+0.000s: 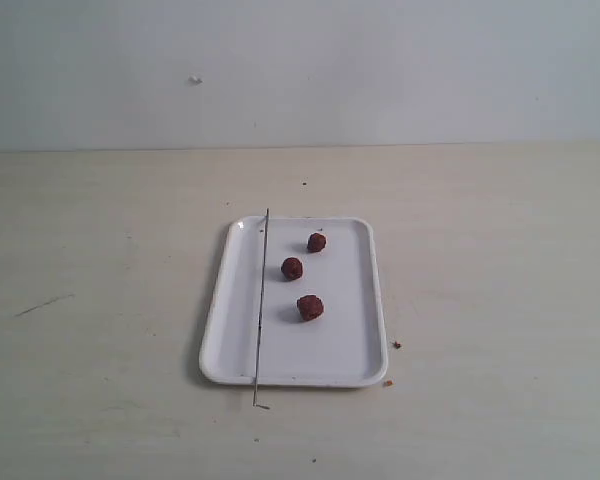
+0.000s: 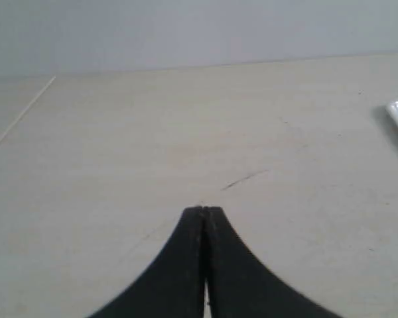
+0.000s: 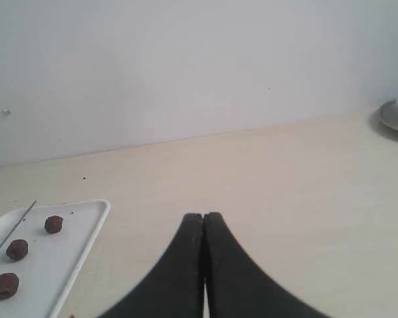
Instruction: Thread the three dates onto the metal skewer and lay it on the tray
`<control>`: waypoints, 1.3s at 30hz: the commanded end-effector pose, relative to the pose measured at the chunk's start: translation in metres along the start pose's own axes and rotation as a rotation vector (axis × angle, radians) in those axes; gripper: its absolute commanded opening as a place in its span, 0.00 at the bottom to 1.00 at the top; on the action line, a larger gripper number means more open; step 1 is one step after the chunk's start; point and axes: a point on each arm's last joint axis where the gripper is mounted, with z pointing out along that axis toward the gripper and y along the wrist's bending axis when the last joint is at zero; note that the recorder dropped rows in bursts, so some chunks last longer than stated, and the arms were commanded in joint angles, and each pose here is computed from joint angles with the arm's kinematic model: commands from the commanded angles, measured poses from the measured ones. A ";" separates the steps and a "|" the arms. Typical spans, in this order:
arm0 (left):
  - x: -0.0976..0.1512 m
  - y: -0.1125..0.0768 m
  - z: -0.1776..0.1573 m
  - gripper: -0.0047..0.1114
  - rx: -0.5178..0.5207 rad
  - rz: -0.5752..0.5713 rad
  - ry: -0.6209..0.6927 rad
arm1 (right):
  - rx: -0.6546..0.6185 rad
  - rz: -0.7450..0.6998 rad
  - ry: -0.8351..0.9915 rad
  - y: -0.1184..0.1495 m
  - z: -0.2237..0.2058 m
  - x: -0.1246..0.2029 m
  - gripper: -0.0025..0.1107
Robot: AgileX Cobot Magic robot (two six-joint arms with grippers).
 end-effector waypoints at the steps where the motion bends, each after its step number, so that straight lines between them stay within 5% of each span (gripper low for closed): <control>1: -0.013 0.001 -0.001 0.04 -0.022 0.077 -0.159 | 0.005 -0.005 -0.005 0.000 0.000 0.001 0.02; 7: -0.037 0.002 -0.008 0.04 -0.026 -0.001 -0.430 | 0.005 -0.005 -0.005 0.000 0.000 0.001 0.02; 17: -0.056 0.003 -0.020 0.04 0.186 -0.623 -0.666 | 0.003 0.002 -0.005 0.000 0.000 0.001 0.02; 22: -0.081 0.006 -0.034 0.04 0.210 -0.647 -0.775 | 0.002 0.007 -0.005 0.000 0.000 0.001 0.02; 30: -0.141 0.014 0.033 0.04 0.013 -0.497 -0.213 | 0.002 0.007 -0.005 0.000 0.000 0.001 0.02; 39: -0.166 -0.010 0.158 0.04 0.148 -0.495 0.570 | 0.002 0.007 -0.005 0.000 0.000 0.001 0.02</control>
